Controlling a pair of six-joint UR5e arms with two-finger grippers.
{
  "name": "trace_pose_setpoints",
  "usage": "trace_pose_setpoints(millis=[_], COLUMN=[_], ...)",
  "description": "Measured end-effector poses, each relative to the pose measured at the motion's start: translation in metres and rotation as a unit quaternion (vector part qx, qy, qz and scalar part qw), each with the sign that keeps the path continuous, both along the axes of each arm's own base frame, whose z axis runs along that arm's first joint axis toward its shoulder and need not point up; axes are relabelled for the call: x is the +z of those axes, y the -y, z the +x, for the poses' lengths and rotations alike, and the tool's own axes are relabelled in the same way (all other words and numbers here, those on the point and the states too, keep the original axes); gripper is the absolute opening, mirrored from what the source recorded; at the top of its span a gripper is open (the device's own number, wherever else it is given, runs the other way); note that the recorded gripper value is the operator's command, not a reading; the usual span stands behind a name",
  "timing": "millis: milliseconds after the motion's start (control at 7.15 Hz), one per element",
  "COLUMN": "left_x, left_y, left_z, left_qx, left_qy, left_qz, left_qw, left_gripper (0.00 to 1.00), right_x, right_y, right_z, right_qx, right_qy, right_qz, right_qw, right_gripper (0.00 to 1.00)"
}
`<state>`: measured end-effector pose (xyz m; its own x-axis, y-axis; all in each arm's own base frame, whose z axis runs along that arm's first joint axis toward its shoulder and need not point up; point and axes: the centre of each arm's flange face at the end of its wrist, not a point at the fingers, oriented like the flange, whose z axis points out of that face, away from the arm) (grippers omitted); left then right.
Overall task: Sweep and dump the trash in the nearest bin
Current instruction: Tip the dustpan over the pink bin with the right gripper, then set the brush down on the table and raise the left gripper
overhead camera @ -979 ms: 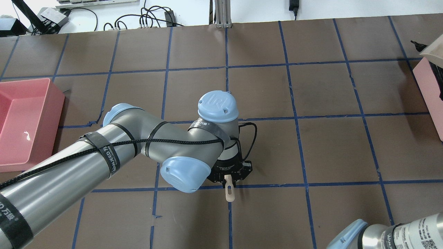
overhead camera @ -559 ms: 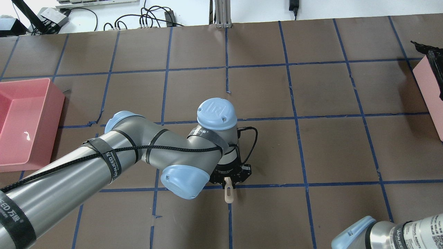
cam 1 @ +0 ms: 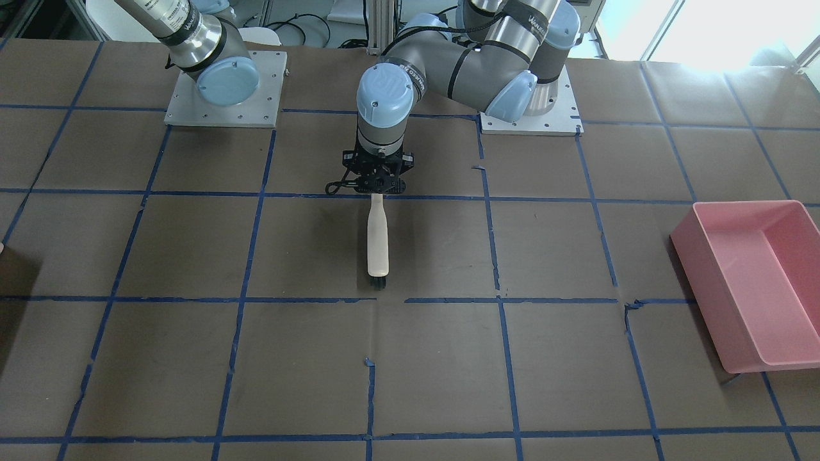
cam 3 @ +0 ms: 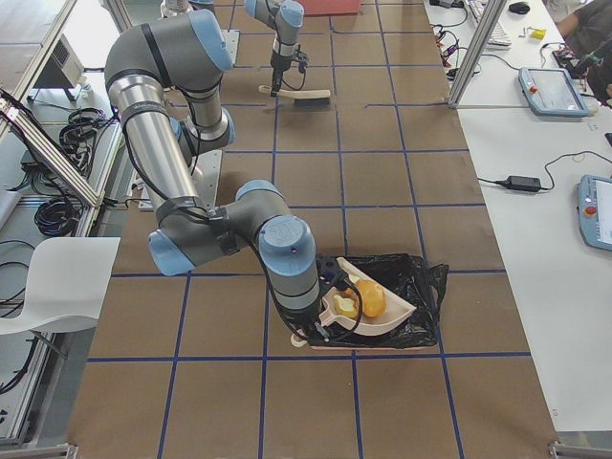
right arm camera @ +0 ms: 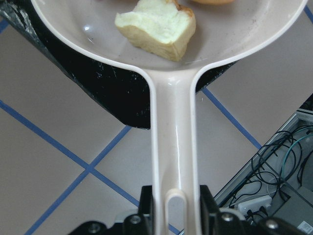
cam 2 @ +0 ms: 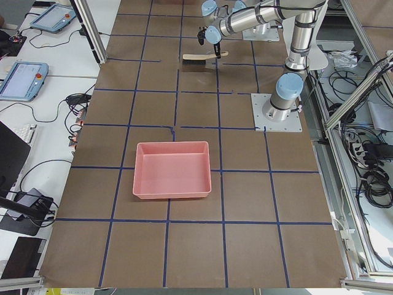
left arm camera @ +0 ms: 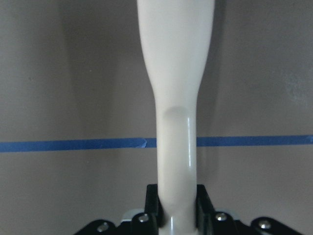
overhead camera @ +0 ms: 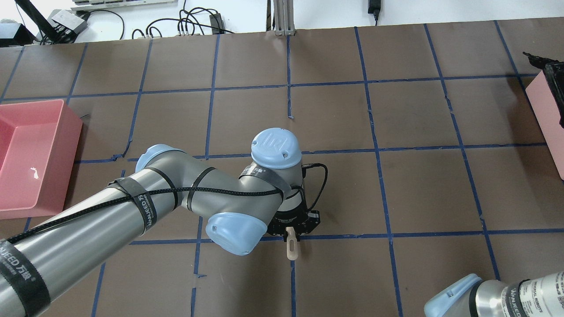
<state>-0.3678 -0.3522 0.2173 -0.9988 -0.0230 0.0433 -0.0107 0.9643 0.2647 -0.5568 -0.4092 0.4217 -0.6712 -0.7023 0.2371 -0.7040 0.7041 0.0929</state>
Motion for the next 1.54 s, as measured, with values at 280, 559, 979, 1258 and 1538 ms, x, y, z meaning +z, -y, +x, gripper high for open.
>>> trace_pose_setpoints(millis=[280, 559, 979, 1258, 1538], left_x=[-0.001, -0.003, -0.005, 0.0, 0.026], left_y=[0.001, 0.002, 0.002, 0.004, 0.012], left_z=[0.0, 0.001, 0.002, 0.001, 0.001], left_qx=[-0.001, 0.0, -0.001, -0.001, 0.002], left_qy=[0.0, 0.002, 0.003, 0.001, -0.016], left_qz=[0.001, 0.004, 0.006, 0.0, -0.023], left_qw=[1.0, 1.0, 1.0, 1.0, 0.9996], left_gripper=[0.66, 0.69, 0.92, 1.0, 1.0], right_x=[0.01, 0.016, 0.028, 0.037, 0.044], right_y=[-0.002, 0.005, 0.041, 0.058, 0.066], right_z=[-0.004, -0.005, 0.018, 0.029, 0.034], right_qx=[0.029, 0.071, 0.157, 0.205, 0.23], right_qy=[-0.032, -0.07, -0.134, -0.173, -0.198], right_qz=[0.011, 0.025, 0.059, 0.065, 0.066], right_qw=[0.999, 0.9947, 0.9767, 0.9612, 0.9505], right_gripper=[0.0, 0.0, 0.0, 0.0, 0.0])
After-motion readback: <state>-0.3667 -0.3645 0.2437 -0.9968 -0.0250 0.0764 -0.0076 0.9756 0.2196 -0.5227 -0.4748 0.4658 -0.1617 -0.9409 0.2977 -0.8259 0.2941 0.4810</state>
